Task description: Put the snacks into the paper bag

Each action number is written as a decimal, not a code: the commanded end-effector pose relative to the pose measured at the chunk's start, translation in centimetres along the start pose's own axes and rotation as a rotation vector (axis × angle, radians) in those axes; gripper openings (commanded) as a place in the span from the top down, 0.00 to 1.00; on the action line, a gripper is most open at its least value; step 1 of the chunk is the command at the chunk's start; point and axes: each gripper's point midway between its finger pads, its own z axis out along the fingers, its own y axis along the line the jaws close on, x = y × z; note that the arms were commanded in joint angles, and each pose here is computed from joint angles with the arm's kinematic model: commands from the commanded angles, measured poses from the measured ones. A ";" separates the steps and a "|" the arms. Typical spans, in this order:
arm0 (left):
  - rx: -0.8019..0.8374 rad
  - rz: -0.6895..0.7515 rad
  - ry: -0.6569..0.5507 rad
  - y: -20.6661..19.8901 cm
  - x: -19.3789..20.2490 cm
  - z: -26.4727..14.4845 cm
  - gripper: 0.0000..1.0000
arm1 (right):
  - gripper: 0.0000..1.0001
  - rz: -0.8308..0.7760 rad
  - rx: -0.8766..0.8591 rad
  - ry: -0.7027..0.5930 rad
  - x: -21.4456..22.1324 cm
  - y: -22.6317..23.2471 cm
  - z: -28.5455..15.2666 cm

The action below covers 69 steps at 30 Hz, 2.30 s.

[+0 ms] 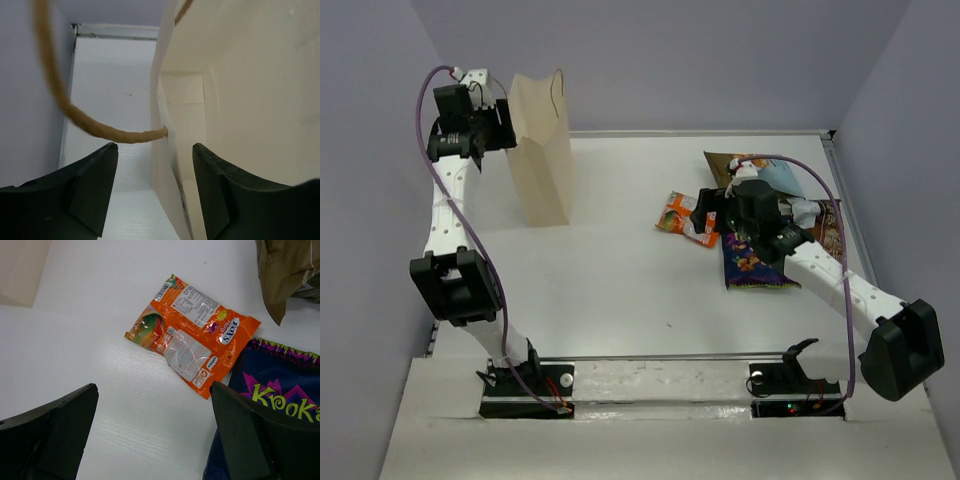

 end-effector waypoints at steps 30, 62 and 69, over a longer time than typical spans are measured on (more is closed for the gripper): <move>0.239 -0.454 0.047 -9.8 7.0 -10.8 1.00 | 0.00 -0.082 0.221 0.247 4.1 -3.3 9.3; 0.188 -0.484 0.043 -10.6 6.8 -9.5 1.00 | 0.99 0.031 -0.132 -0.175 -16.3 7.5 5.5; 0.182 -0.489 0.058 -10.6 7.4 -9.0 1.00 | 0.99 0.128 -0.502 -0.676 -33.4 17.9 -5.3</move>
